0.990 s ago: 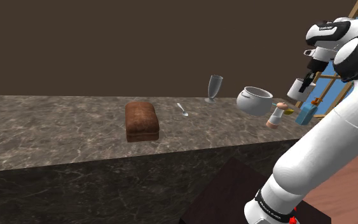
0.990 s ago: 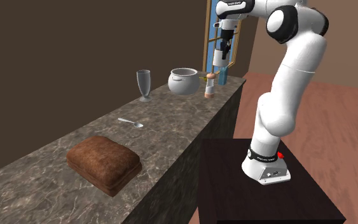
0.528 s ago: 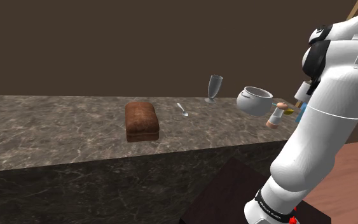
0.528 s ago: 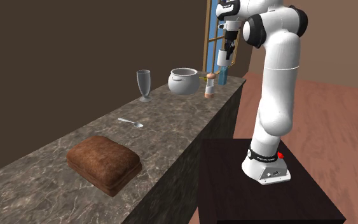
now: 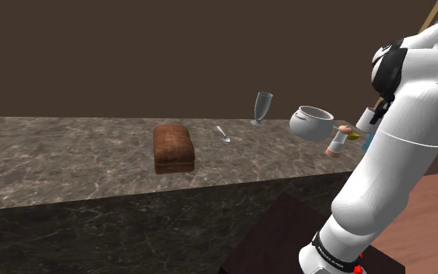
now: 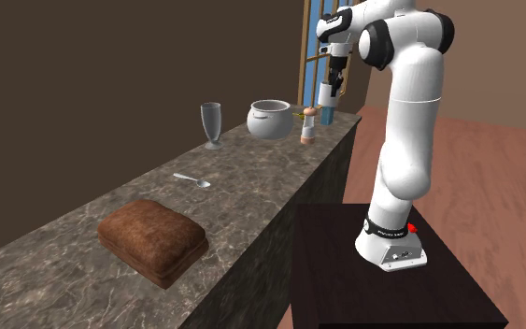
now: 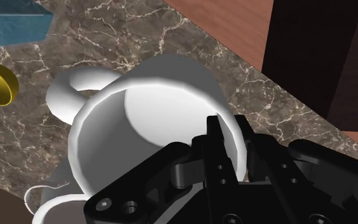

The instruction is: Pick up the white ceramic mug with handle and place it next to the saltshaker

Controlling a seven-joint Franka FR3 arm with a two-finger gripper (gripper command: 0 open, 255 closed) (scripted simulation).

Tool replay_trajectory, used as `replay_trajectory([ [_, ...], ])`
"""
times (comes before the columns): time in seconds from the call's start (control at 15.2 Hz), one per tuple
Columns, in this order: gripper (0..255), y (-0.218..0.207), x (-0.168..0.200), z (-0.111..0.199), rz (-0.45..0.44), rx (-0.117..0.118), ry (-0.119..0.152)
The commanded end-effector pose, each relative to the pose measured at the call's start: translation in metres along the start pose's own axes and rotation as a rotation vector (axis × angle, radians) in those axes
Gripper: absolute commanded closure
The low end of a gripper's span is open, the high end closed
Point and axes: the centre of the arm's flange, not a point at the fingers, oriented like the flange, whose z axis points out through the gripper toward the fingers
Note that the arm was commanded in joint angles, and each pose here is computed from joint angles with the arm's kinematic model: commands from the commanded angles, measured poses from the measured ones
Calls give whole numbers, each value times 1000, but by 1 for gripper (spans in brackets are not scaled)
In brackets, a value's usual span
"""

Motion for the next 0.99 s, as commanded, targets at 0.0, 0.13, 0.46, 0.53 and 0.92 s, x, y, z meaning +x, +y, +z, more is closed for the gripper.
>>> replay_trajectory([
  [0.0,255,0,0,9,0,-1,0],
  [0.13,255,0,-1,20,0,-1,0],
  [0.46,255,0,-1,46,0,-1,0],
  [0.53,255,0,-2,51,0,-1,0],
  [0.92,255,-1,-3,83,0,-1,0],
])
